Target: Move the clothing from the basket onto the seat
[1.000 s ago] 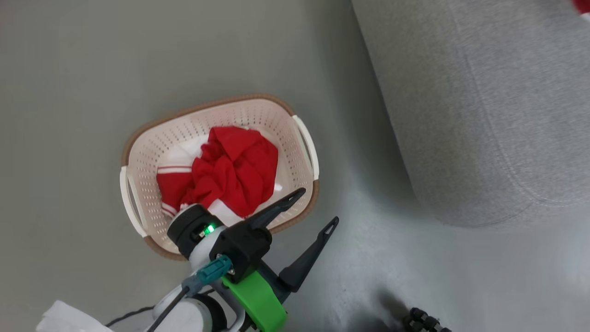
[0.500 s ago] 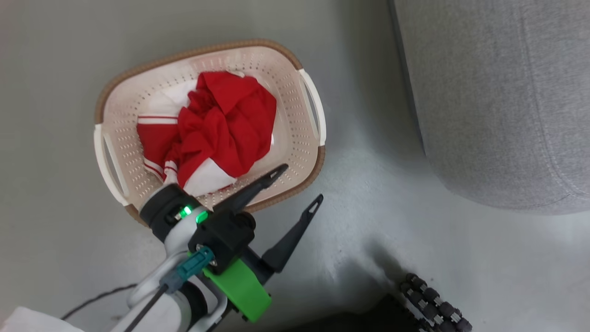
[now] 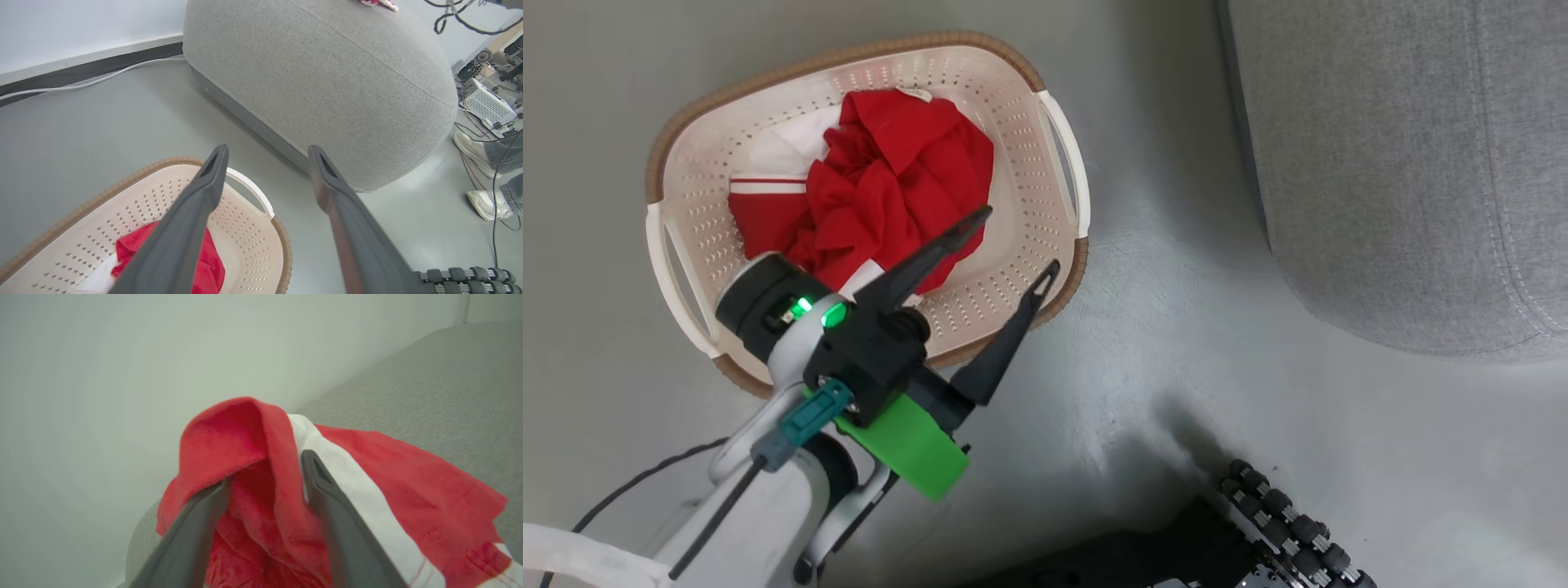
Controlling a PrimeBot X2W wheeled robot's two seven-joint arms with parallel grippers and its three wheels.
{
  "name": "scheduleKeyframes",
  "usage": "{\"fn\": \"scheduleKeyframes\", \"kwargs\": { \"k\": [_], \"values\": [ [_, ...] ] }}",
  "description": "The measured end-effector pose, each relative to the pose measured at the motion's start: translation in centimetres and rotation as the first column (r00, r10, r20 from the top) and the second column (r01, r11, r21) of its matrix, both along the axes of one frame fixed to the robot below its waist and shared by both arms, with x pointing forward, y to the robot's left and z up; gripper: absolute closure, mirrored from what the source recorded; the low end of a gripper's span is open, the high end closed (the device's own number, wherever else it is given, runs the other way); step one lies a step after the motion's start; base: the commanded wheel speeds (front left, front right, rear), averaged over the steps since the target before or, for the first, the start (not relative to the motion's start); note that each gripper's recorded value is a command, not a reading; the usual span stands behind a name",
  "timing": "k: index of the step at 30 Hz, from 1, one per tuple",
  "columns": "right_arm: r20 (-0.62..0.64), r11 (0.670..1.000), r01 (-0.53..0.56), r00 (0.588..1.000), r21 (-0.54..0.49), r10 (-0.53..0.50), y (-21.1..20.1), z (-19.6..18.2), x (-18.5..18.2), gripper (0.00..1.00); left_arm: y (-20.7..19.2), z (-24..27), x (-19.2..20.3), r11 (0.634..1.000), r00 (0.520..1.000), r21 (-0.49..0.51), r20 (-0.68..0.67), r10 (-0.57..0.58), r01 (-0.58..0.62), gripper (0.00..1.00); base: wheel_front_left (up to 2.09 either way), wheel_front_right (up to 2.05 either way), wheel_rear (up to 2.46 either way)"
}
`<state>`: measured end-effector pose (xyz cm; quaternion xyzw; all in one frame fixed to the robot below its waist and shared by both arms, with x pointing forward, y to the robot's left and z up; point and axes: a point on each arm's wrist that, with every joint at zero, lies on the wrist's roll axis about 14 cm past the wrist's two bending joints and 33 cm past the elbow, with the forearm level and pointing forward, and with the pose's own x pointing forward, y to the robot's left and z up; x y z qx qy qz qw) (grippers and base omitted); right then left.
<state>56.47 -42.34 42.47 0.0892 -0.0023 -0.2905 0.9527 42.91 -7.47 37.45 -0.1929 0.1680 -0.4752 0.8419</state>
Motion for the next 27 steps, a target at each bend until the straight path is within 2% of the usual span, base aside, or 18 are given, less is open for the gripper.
{"fn": "scheduleKeyframes", "kwargs": {
  "k": [3,6,11,18,24,27],
  "values": [
    [-0.023,0.992,-0.084,0.996,-0.090,0.082,1.1,1.5,0.7,0.00,0.2,0.9,0.8,1.000,0.999,-0.013,0.039,0.026,-0.025,0.00,0.00,0.00,0.00],
    [-0.046,0.959,-0.182,0.983,-0.219,0.176,2.2,4.0,1.1,0.00,0.3,2.0,1.6,0.998,0.995,-0.034,0.081,0.054,-0.052,0.00,0.00,0.00,0.00],
    [-0.075,0.908,-0.277,0.961,-0.313,0.267,4.5,5.9,0.1,0.00,1.0,3.9,2.6,0.990,0.984,-0.076,0.123,0.127,-0.118,0.00,0.00,0.00,0.00],
    [-0.005,0.894,-0.323,0.941,-0.311,0.338,7.8,8.2,-1.8,0.00,3.3,6.0,3.5,0.965,0.955,-0.113,0.155,0.253,-0.237,0.00,0.00,0.00,0.00],
    [0.007,0.846,-0.445,0.884,-0.293,0.467,13.3,8.2,-2.9,0.00,6.2,6.8,3.3,0.924,0.914,-0.106,0.142,0.381,-0.368,0.00,0.00,0.00,0.00],
    [0.057,0.835,-0.481,0.857,-0.266,0.512,16.0,8.8,-3.1,0.00,7.7,6.6,2.7,0.902,0.896,-0.082,0.107,0.431,-0.424,0.00,0.00,0.00,0.00]
  ]
}}
